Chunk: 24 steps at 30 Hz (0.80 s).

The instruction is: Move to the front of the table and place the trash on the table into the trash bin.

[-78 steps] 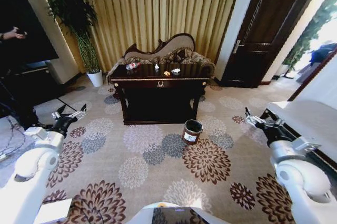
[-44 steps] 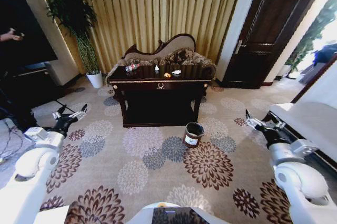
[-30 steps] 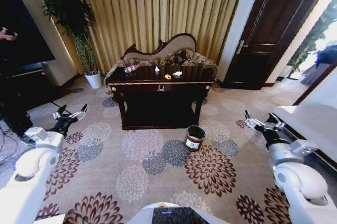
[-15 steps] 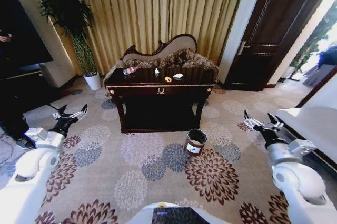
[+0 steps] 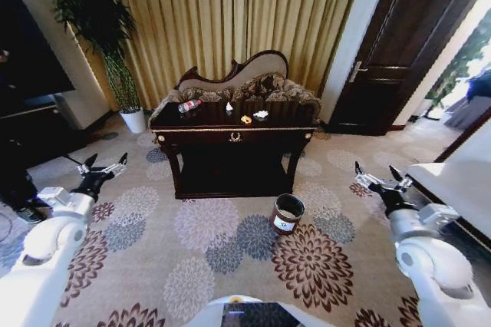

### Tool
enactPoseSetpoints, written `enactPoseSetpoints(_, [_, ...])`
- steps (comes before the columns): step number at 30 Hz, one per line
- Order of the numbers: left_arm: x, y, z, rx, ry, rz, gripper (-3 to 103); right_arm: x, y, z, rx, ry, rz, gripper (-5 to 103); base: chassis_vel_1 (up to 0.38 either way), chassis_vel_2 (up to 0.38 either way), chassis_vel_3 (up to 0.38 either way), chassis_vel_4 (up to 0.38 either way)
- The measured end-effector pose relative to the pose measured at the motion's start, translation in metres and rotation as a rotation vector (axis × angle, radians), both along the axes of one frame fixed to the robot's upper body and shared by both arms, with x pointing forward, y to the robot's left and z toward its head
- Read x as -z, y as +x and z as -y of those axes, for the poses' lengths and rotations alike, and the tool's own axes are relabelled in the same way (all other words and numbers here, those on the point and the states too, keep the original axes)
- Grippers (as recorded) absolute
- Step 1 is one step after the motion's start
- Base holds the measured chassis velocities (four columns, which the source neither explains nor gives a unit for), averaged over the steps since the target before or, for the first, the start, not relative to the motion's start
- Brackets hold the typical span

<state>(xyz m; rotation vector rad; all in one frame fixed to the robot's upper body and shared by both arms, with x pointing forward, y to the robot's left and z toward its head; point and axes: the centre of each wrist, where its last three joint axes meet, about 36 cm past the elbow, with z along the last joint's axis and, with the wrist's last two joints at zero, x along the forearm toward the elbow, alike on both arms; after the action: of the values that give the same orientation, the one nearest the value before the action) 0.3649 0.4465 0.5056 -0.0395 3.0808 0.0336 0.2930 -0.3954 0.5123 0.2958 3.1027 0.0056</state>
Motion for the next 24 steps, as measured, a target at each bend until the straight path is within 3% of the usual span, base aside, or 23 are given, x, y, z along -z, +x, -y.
enactPoseSetpoints(24, [-0.0001, 0.0004, -0.0016, 0.002, 0.004, 0.013, 100, 0.0007, 0.0010, -0.0029, -0.007, -0.006, -0.001, 100, -0.086, 0.133, 0.084, -0.138])
